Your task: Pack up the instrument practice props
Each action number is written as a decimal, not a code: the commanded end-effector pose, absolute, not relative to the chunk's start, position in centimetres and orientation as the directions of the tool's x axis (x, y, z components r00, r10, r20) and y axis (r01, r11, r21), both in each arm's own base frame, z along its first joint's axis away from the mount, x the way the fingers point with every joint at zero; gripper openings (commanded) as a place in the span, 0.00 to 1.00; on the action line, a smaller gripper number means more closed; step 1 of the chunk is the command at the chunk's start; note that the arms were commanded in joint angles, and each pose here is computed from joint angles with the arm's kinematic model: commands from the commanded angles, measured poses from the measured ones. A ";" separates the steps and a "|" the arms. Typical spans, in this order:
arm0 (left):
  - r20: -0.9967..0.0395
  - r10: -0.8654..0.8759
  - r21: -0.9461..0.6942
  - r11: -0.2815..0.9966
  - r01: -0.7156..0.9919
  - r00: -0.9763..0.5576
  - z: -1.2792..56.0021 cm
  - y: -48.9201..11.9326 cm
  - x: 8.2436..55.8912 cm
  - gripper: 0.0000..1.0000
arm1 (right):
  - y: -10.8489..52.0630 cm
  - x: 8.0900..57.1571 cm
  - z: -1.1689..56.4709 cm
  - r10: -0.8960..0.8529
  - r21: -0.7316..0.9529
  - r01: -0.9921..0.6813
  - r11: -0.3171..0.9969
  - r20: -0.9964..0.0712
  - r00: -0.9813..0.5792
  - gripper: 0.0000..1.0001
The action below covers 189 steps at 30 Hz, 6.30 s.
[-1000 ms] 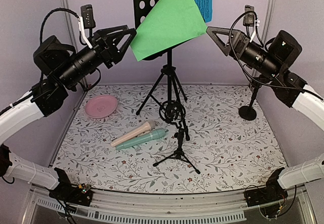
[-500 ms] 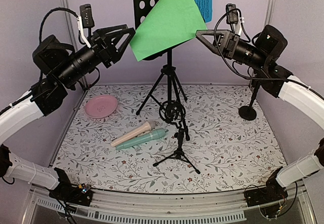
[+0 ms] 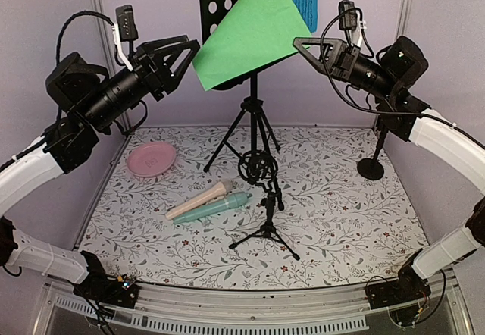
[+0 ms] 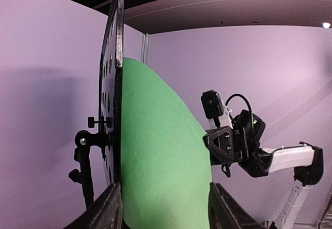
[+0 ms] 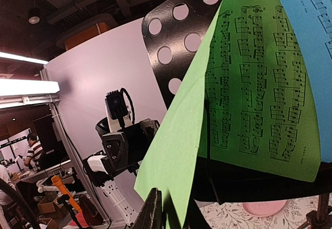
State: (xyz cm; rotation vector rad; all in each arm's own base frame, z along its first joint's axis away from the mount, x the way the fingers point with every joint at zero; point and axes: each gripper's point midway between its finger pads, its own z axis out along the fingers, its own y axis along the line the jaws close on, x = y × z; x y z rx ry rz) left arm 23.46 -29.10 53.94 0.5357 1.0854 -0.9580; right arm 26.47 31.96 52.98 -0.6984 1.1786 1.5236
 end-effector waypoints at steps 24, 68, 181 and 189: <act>-0.917 -0.368 -0.088 0.565 0.820 0.156 54.1 -28.2 25.1 0.58 | 31.2 23.1 60.9 0.420 0.122 -0.987 -0.106 -0.894 -0.155 0.00; -0.957 -0.281 -0.118 0.619 0.776 0.078 49.5 -30.5 30.9 0.10 | 30.3 18.7 69.8 0.531 -0.059 -0.978 -0.198 -0.845 -0.057 0.01; -0.929 -0.329 -0.107 0.679 0.726 0.171 51.6 -26.6 29.3 0.99 | 13.6 45.8 12.3 0.570 0.532 0.333 0.778 -0.376 -0.730 0.57; -0.927 -0.331 -0.106 0.683 0.723 0.177 51.7 -26.4 29.2 0.99 | 14.0 46.5 13.3 0.553 0.550 0.293 0.782 -0.395 -0.733 0.59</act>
